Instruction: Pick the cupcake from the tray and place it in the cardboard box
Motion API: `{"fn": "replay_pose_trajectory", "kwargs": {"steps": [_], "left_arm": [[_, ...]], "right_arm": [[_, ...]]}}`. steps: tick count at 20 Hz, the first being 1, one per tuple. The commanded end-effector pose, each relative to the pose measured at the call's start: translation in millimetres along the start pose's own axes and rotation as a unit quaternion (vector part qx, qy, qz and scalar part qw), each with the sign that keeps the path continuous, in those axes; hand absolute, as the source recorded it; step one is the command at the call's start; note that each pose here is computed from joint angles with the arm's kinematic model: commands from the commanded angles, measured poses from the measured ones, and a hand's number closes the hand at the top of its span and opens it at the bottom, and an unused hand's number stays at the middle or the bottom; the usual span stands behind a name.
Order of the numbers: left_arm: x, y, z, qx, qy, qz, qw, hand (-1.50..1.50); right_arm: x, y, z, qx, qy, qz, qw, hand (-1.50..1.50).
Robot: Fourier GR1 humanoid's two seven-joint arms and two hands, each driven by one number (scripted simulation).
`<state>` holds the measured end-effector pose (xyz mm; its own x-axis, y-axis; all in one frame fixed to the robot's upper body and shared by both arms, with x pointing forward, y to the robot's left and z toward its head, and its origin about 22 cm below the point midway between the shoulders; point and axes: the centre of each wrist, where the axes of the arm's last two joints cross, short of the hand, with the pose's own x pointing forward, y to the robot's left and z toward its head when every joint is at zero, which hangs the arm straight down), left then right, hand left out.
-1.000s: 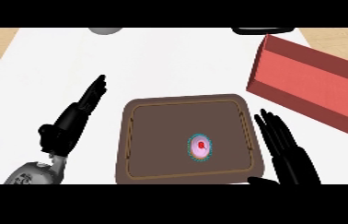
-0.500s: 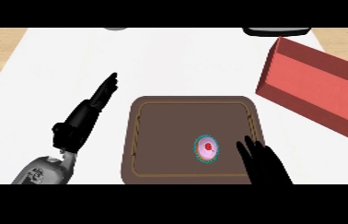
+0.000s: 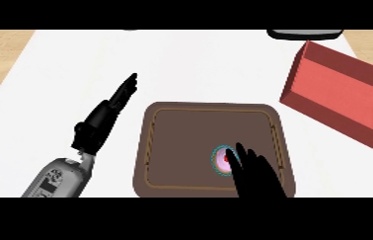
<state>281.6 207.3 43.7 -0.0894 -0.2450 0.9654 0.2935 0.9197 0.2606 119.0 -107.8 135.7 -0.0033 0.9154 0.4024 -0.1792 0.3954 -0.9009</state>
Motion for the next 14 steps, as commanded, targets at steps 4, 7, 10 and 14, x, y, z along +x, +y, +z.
{"fn": "replay_pose_trajectory", "kwargs": {"steps": [4,7,10,14], "left_arm": [[-6,-7,-4,0.001,-0.001,-0.001,1.0,0.0],[4,-5,-8,-0.001,-0.002,-0.008,1.0,0.0],[-7,0,-10,0.0,-0.011,-0.005,0.9999,0.0],[-12,9,-9,0.002,0.002,-0.002,1.0,0.0]], "right_arm": [[19,12,-28,0.035,0.079,0.026,0.996,-1.5],[13,22,-36,0.049,0.089,0.038,0.994,-1.5],[11,34,-44,0.041,0.098,0.04,0.994,-1.5],[9,39,-49,0.025,0.075,0.031,0.996,-1.5]]}}
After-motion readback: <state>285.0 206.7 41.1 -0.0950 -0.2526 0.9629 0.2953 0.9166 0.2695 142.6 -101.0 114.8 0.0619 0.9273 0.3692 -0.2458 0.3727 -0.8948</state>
